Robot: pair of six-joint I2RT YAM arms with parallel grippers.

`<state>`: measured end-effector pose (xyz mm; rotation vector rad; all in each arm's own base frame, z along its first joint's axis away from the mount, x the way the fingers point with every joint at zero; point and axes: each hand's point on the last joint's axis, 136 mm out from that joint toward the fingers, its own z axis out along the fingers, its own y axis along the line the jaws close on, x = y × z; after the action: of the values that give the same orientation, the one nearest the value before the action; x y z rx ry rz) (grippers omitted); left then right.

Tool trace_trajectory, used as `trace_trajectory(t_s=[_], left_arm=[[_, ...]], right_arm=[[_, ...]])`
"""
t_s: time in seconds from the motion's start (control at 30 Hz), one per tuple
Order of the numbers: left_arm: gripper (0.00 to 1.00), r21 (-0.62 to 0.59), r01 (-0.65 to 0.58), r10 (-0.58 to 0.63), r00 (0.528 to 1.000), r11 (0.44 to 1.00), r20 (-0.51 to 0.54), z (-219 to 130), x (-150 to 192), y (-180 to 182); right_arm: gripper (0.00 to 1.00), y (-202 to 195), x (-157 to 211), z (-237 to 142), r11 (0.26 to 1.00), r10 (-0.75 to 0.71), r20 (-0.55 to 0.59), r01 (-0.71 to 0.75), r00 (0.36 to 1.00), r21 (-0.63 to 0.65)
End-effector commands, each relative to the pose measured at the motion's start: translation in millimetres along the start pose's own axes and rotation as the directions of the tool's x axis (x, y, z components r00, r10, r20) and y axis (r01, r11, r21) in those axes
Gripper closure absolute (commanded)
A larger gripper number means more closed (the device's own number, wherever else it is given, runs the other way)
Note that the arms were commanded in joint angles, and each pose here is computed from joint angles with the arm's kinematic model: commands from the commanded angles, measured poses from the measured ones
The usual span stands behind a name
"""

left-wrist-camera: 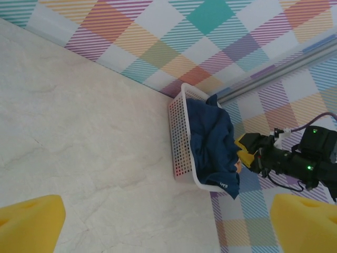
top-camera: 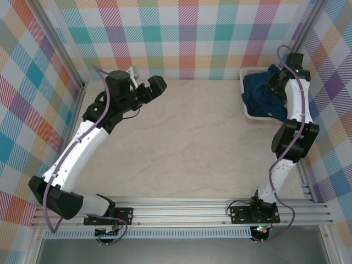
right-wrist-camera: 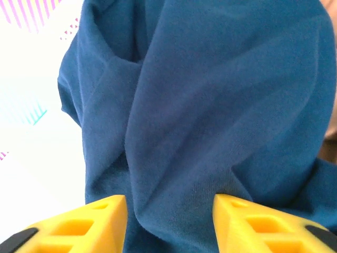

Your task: Fold and stack the t-shirts

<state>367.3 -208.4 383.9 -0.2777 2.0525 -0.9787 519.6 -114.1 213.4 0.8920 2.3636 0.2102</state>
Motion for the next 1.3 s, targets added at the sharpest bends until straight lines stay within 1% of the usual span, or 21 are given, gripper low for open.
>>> trace_trajectory(t_s=[0.0,0.03,0.07,0.13,0.23,0.33,0.47,0.53,0.57,0.6,0.63,0.67,0.73,0.8,0.93,0.97,1.0,1.1,1.13,1.2,1.27], left_arm=[[0.0,-0.011,-0.03,0.029,0.999,0.999,-0.037,-9,10,3],[0.0,-0.013,-0.03,0.03,0.999,0.999,-0.032,-11,9,3],[0.0,-0.016,-0.032,0.032,0.999,0.999,-0.031,-11,9,4],[0.0,-0.022,-0.037,0.036,0.999,0.999,-0.027,-13,7,4],[0.0,-0.032,-0.051,0.05,0.998,0.998,-0.028,-11,6,4],[0.0,-0.04,-0.059,0.058,0.998,0.997,-0.029,-9,4,4],[0.0,-0.03,-0.059,0.058,0.998,0.998,-0.028,-6,3,2],[0.0,-0.025,-0.053,0.052,0.998,0.998,-0.035,-4,4,1],[0.0,-0.021,-0.053,0.052,0.998,0.998,-0.041,-3,5,1],[0.0,-0.018,-0.049,0.048,0.998,0.999,-0.045,-2,6,0],[0.0,-0.016,-0.045,0.044,0.998,0.999,-0.047,-2,6,1],[0.0,-0.009,-0.043,0.043,0.998,0.999,-0.048,-2,7,-1],[0.0,0.002,-0.043,0.043,0.998,0.999,-0.052,-3,7,-3],[0.0,0.009,-0.048,0.048,0.997,0.999,-0.056,-6,8,-5],[0.0,0.002,-0.054,0.054,0.997,0.999,-0.06,-14,10,-3],[0.0,-0.002,-0.054,0.054,0.997,0.999,-0.06,-16,11,-2],[0.0,-0.007,-0.054,0.054,0.997,0.999,-0.057,-18,11,-1],[0.0,-0.02,-0.048,0.047,0.998,0.999,-0.047,-24,12,2],[0.0,-0.022,-0.048,0.047,0.998,0.999,-0.045,-26,12,2],[0.0,-0.029,-0.048,0.047,0.998,0.998,-0.04,-29,12,4],[0.0,-0.038,-0.047,0.045,0.998,0.998,-0.033,-32,11,5]], right_arm=[[0.84,10,-8,6,0.998,-0.02,0.007,0.02,1.0,-0.054],[0.96,13,-9,3,0.998,-0.024,0.024,0.026,0.999,-0.063],[1.0,17,-11,-3,0.997,-0.033,0.047,0.037,0.998,-0.071],[1.0,26,-17,-22,0.993,-0.04,0.105,0.051,0.994,-0.104],[1.0,32,-21,-52,0.991,-0.048,0.169,0.068,0.984,-0.116],[1.0,34,-21,-76,0.988,-0.045,0.215,0.076,0.976,-0.135],[1.0,36,-15,-94,0.983,-0.042,0.224,0.08,0.974,-0.166],[1.0,35,-10,-95,0.983,-0.039,0.208,0.075,0.977,-0.168],[0.88,29,-7,-90,0.988,-0.033,0.184,0.06,0.982,-0.141],[0.56,20,-4,-81,0.992,-0.017,0.144,0.035,0.989,-0.124],[0.36,13,-1,-70,0.993,0.003,0.109,0.01,0.994,-0.121],[0.27,6,2,-59,0.992,0.022,0.075,-0.012,0.997,-0.127],[0.25,1,5,-42,0.99,0.023,0.047,-0.016,0.999,-0.138],[0.21,1,2,-28,0.987,0.023,0.036,-0.017,0.999,-0.16],[0.19,5,-8,-4,0.979,0.044,0.014,-0.04,0.999,-0.199],[0.2,4,-9,5,0.979,0.054,-0.003,-0.053,0.999,-0.199],[0.24,2,-8,13,0.98,0.063,-0.021,-0.066,0.998,-0.19],[0.4,1,-9,30,0.979,0.079,-0.039,-0.085,0.996,-0.186],[0.47,2,-10,33,0.978,0.083,-0.041,-0.089,0.996,-0.187],[0.73,7,-14,30,0.976,0.086,-0.033,-0.091,0.996,-0.196],[0.92,17,-19,16,0.978,0.058,0.019,-0.053,0.998,-0.203]])
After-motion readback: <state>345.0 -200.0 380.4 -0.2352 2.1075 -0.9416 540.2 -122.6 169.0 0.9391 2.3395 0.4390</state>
